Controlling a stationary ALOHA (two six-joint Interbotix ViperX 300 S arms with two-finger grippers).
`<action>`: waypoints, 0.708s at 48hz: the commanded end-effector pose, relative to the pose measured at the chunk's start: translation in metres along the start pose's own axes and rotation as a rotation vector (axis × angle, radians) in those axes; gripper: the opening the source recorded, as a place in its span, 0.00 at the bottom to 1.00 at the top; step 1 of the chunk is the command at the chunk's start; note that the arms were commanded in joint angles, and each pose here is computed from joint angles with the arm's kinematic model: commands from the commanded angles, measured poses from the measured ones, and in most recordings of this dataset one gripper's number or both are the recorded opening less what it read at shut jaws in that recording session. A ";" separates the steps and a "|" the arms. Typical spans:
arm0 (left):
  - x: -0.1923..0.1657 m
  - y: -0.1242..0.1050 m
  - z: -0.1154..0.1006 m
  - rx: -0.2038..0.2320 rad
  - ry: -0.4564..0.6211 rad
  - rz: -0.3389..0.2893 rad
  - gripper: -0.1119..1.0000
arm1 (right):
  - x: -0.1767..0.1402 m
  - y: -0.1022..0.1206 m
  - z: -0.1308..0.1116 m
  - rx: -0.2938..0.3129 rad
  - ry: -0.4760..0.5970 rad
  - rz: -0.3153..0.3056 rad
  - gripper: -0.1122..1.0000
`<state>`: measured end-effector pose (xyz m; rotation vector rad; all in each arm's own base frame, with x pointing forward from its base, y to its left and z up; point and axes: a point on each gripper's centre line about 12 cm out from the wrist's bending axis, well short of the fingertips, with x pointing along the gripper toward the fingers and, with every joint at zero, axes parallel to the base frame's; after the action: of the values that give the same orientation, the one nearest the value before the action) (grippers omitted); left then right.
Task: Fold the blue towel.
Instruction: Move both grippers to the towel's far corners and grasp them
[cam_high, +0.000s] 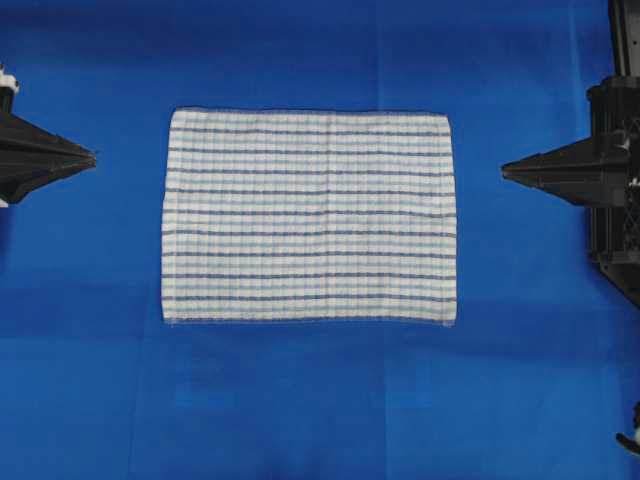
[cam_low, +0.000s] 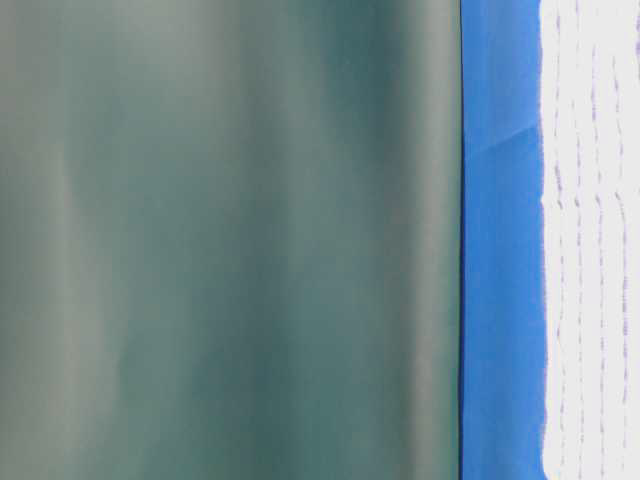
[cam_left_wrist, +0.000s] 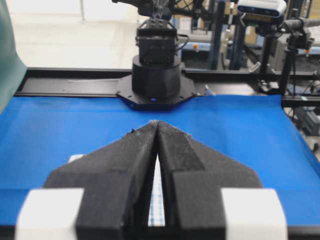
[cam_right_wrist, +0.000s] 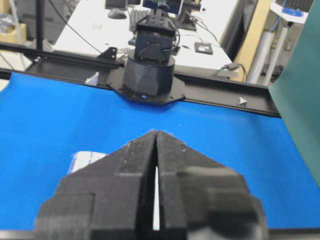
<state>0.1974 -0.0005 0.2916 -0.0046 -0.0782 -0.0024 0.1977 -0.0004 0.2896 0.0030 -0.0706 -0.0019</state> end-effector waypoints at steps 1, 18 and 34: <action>0.004 0.001 0.002 -0.034 0.008 0.010 0.10 | 0.005 -0.001 0.010 0.003 -0.023 -0.005 0.09; 0.014 0.017 -0.018 -0.017 0.094 0.086 0.10 | 0.017 -0.017 -0.004 0.028 0.068 -0.082 0.10; 0.030 0.059 -0.064 -0.047 0.285 0.261 0.23 | 0.026 -0.059 -0.048 0.092 0.266 -0.275 0.30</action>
<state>0.2271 0.0512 0.2330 -0.0537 0.1921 0.2295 0.2229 -0.0524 0.2468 0.0947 0.1734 -0.2450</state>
